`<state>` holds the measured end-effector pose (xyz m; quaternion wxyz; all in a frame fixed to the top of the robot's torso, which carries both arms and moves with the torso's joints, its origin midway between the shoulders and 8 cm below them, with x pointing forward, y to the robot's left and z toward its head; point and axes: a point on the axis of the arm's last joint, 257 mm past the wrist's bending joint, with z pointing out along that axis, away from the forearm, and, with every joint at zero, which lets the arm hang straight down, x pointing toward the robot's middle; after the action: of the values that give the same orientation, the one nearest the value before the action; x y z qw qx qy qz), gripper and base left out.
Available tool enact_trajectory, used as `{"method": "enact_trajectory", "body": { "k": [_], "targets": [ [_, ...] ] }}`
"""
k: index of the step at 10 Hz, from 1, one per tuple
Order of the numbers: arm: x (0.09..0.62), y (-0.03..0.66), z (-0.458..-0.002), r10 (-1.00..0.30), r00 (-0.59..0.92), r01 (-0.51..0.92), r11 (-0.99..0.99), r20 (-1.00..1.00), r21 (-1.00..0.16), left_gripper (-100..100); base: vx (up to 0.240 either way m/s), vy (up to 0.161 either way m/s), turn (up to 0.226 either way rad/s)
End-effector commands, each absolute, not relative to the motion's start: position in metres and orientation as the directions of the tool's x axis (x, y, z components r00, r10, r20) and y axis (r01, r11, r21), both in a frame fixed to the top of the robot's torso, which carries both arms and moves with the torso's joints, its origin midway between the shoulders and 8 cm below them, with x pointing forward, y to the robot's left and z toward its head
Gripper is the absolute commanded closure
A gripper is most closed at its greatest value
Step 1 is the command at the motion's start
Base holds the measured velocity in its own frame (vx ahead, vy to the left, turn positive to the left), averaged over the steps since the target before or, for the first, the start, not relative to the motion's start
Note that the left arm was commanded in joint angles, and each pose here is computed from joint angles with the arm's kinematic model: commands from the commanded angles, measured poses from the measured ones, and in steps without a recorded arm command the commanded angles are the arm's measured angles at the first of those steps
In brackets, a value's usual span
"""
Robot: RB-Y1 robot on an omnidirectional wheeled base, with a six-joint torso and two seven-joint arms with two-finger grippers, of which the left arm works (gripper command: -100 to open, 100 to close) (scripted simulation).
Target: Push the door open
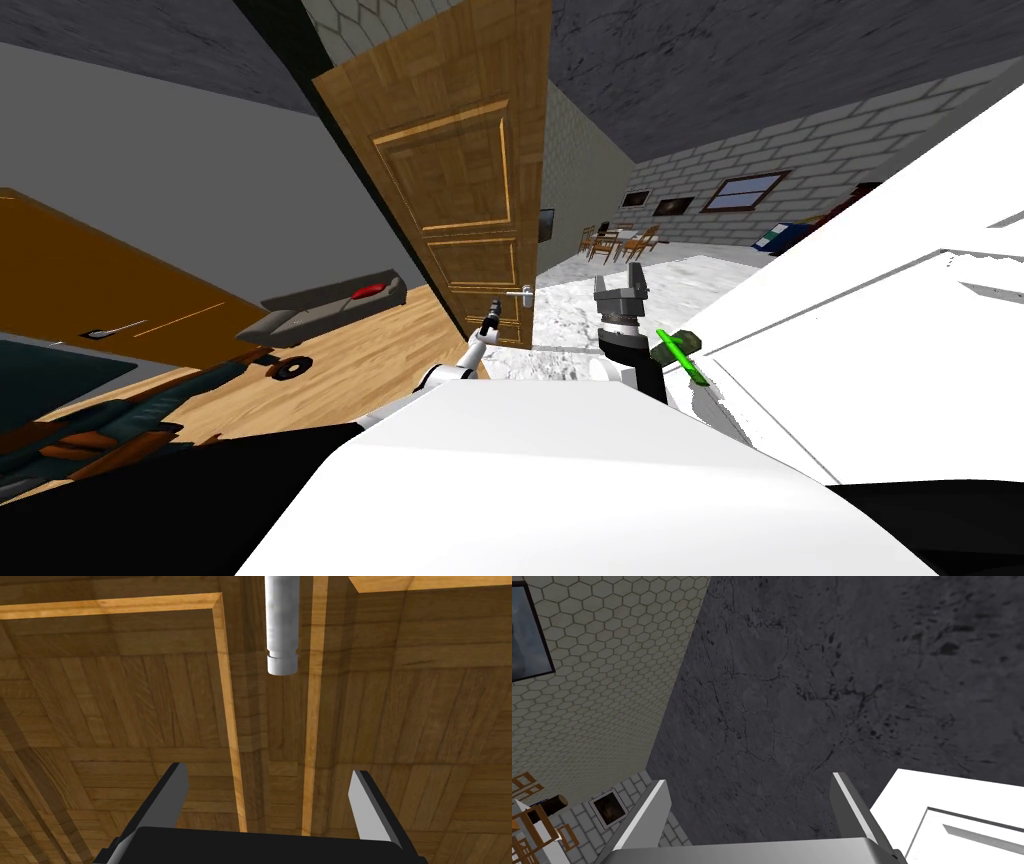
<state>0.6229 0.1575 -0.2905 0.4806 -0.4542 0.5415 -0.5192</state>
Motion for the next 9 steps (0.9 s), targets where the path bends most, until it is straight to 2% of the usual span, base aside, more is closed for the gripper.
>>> {"method": "enact_trajectory", "body": {
  "k": [1,3,6,7,9],
  "targets": [
    [0.624,0.152,-0.291,-0.991,-0.128,0.007,0.042,-0.043,-0.999,-100,-0.047,-0.043,0.005],
    [0.624,0.136,-0.292,-0.99,-0.138,0.004,0.022,-0.022,-1.0,-100,-0.104,-0.084,0.019],
    [0.622,0.121,-0.292,-0.989,-0.147,0.001,0.003,-0.003,-1.0,-100,-0.147,-0.177,0.009],
    [0.623,0.123,-0.293,-0.989,-0.146,0.003,0.006,-0.007,-1.0,-100,-0.074,-0.09,0.006],
    [0.624,0.133,-0.293,-0.99,-0.138,0.004,0.02,-0.02,-1.0,-100,0.062,0.103,-0.004]
  ]
}}
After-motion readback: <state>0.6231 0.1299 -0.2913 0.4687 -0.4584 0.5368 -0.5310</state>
